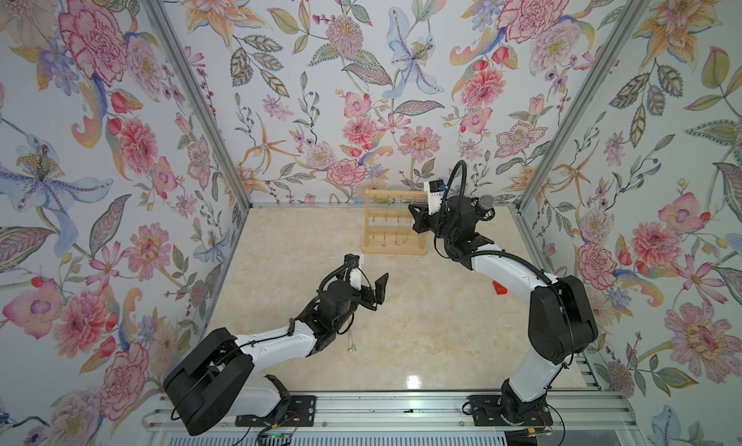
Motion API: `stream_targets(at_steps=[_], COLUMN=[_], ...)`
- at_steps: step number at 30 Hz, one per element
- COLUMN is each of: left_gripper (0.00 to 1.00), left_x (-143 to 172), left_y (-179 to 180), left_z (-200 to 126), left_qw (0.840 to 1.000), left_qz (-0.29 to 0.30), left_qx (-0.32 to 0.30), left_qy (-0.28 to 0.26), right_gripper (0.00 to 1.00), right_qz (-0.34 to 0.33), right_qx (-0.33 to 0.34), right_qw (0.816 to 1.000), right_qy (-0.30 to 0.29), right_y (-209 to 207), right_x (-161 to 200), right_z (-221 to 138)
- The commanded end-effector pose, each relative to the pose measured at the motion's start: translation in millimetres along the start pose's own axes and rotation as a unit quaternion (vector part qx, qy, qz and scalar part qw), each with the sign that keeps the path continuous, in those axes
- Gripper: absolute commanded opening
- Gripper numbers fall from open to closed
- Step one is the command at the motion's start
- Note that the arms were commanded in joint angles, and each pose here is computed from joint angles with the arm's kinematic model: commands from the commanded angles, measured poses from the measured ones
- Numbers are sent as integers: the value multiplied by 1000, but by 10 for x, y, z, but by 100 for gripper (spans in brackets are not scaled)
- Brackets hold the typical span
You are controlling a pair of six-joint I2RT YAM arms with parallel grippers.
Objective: Take the necklace off the jewelry display stand
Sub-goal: Take off the necklace from the stand.
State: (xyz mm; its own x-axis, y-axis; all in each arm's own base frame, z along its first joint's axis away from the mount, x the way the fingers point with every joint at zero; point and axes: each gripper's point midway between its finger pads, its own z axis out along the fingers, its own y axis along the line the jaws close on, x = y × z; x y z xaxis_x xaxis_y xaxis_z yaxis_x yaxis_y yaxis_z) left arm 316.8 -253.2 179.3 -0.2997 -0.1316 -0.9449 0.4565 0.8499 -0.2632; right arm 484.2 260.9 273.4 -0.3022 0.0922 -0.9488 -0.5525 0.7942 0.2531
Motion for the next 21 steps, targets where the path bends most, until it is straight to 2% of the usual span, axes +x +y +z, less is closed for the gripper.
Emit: stream_targets(at_steps=[1, 21], left_gripper=[99, 99], left_x=[-67, -92], left_y=[-30, -24], left_z=[7, -20], left_qw=[1000, 1000], left_qz=[-4, -5], left_qx=[7, 6], left_qy=[-13, -18], right_gripper=[0, 0], right_qz=[-18, -39], right_qx=[-14, -25], right_qw=[999, 997], right_qy=[-31, -55], right_y=[127, 330], right_x=[-283, -587], right_z=[-111, -274])
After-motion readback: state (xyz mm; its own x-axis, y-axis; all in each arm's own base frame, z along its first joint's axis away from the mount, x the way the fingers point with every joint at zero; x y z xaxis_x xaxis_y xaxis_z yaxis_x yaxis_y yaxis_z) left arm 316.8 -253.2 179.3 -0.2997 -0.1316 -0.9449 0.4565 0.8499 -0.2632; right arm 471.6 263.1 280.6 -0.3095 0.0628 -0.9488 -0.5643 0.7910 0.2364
